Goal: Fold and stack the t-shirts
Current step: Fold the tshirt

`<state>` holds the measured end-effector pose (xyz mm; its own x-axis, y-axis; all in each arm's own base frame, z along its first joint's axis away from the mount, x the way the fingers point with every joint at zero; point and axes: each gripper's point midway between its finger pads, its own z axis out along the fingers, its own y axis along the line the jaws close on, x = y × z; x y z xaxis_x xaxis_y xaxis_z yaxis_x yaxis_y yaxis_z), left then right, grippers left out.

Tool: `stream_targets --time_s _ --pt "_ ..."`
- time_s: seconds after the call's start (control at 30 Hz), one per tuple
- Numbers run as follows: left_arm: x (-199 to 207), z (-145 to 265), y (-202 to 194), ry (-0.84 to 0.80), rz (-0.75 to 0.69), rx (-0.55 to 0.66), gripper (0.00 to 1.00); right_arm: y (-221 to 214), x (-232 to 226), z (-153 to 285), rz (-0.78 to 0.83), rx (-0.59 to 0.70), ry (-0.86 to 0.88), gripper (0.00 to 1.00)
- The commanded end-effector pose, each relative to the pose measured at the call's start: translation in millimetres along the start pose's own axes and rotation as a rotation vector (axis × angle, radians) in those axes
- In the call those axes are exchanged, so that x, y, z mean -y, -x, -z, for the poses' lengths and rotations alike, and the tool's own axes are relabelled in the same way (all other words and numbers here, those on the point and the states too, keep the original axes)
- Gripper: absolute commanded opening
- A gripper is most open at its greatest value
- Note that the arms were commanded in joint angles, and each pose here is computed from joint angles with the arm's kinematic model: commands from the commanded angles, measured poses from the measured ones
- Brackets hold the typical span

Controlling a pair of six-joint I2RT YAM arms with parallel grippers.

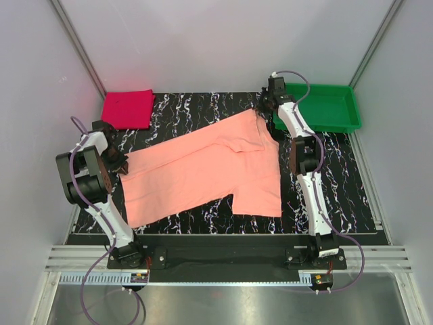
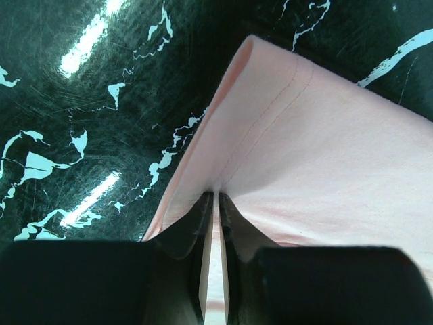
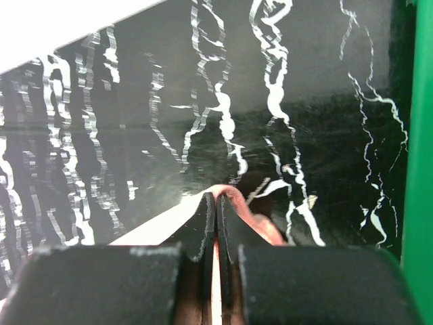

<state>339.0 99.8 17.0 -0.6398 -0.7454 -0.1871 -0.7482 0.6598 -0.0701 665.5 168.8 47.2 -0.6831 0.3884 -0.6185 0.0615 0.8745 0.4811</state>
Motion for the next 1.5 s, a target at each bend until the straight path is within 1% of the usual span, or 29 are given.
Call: stream_targets --time_s 0.0,0.17,0.3,0.53,0.57,0.63,0.67,0.73,0.77,0.83,0.87,0.93,0.97,1.0,1.03,1.07,1.1,1.13,1.17,1.2,1.23,1.27,1.3,1.33,1.37,1.4,1.43,1.47 --pt "-4.5 -3.2 9.0 0.017 -0.007 0.022 0.14 21.7 9.6 -1.0 0.014 0.074 -0.03 0.0" --pt "-6.5 -11.5 7.7 0.031 -0.017 0.009 0.14 18.9 16.8 -8.1 0.011 0.085 -0.054 0.0" --pt "-6.9 -17.6 13.3 0.044 -0.03 0.012 0.14 27.8 16.5 -9.4 0.009 0.116 -0.056 0.0" --pt "6.6 -25.4 37.6 0.025 -0.021 0.033 0.14 45.8 6.1 -12.7 -0.041 0.193 -0.017 0.0" --pt "12.6 -21.5 47.4 0.013 -0.021 0.053 0.14 48.0 5.8 -12.4 -0.048 0.199 -0.014 0.0" --pt "16.3 -19.8 53.0 0.007 -0.018 0.053 0.15 53.3 -0.3 -9.1 -0.056 0.209 0.004 0.0" --pt "19.1 -16.5 54.9 -0.002 -0.013 0.059 0.16 54.5 -3.6 -7.4 -0.055 0.21 0.012 0.01" --pt "25.9 -1.1 61.8 -0.04 0.001 0.089 0.21 63.8 -10.5 4.6 -0.05 0.218 0.018 0.08" --pt "28.5 6.8 63.2 -0.054 0.003 0.102 0.3 66.8 -14.0 9.2 -0.046 0.219 0.024 0.17" --pt "28.4 20.2 61.2 -0.063 0.011 0.111 0.44 74.5 -24.0 25.7 -0.032 0.215 0.036 0.27" --pt "27.3 37.9 64.6 -0.07 0.016 0.148 0.6 78.6 -27.4 33.5 -0.028 0.216 0.035 0.33" --pt "23.5 53.1 58.7 -0.076 0.018 0.158 0.71 91.0 -39.7 58.5 -0.014 0.222 0.041 0.38" --pt "23.5 69.1 58.2 -0.08 0.013 0.193 0.73 91.0 -40.6 64.4 -0.009 0.214 0.035 0.43" --pt "21.9 77.8 54.7 -0.079 0.006 0.203 0.75 93.6 -43.7 73.4 -0.005 0.212 0.033 0.47" --pt "18.5 80.6 47.4 -0.072 -0.004 0.202 0.75 105.7 -51.9 92.5 0.0 0.236 0.033 0.51" --pt "17.3 95.4 45.0 -0.081 -0.008 0.234 0.75 107.4 -54.4 99.8 0.003 0.236 0.029 0.52" --pt "15.7 98.0 38.0 -0.084 -0.013 0.229 0.75 111.2 -57.2 108.8 0.01 0.238 0.029 0.52" --pt "11.7 95.1 26.9 -0.081 -0.018 0.212 0.74 112.3 -65.4 123.6 0.011 0.224 0.047 0.53" --pt "14.6 96.9 15.5 -0.1 -0.033 0.2 0.72 106.5 -67.1 126.9 -0.004 0.197 0.054 0.54" --pt "16.1 106.5 8.4 -0.127 -0.042 0.216 0.7 97.2 -70.7 132.7 -0.011 0.153 0.068 0.55" --pt "10.0 97.6 -12.6 -0.119 -0.044 0.174 0.67 100.3 -79.6 150.1 -0.012 0.154 0.079 0.57" --pt "14.5 97.8 -27.7 -0.143 -0.06 0.152 0.66 82.3 -72.3 147.5 -0.029 0.098 0.053 0.58" --pt "12.8 96.1 -38.8 -0.147 -0.061 0.143 0.65 73.6 -70.4 152.0 -0.038 0.067 0.047 0.59" --pt "14.0 103.5 -51.9 -0.188 -0.044 0.142 0.61 76.0 -84.4 175.9 -0.033 0.066 0.09 0.6" --pt "7.8 92.2 -76.6 -0.181 -0.045 0.09 0.59 50.9 -70.8 170.9 -0.044 -0.004 0.059 0.6" --pt "4.9 91.0 -87.8 -0.195 -0.034 0.081 0.55 52.1 -82.3 194.9 -0.034 0.002 0.086 0.6" --pt "2.4 96.7 -95.0 -0.218 0.003 0.093 0.52 39.9 -85.3 200.5 -0.028 -0.027 0.091 0.6" --pt "-8.4 87.7 -112.3 -0.203 0.021 0.062 0.47 14.5 -75.2 199.2 -0.028 -0.092 0.071 0.6"
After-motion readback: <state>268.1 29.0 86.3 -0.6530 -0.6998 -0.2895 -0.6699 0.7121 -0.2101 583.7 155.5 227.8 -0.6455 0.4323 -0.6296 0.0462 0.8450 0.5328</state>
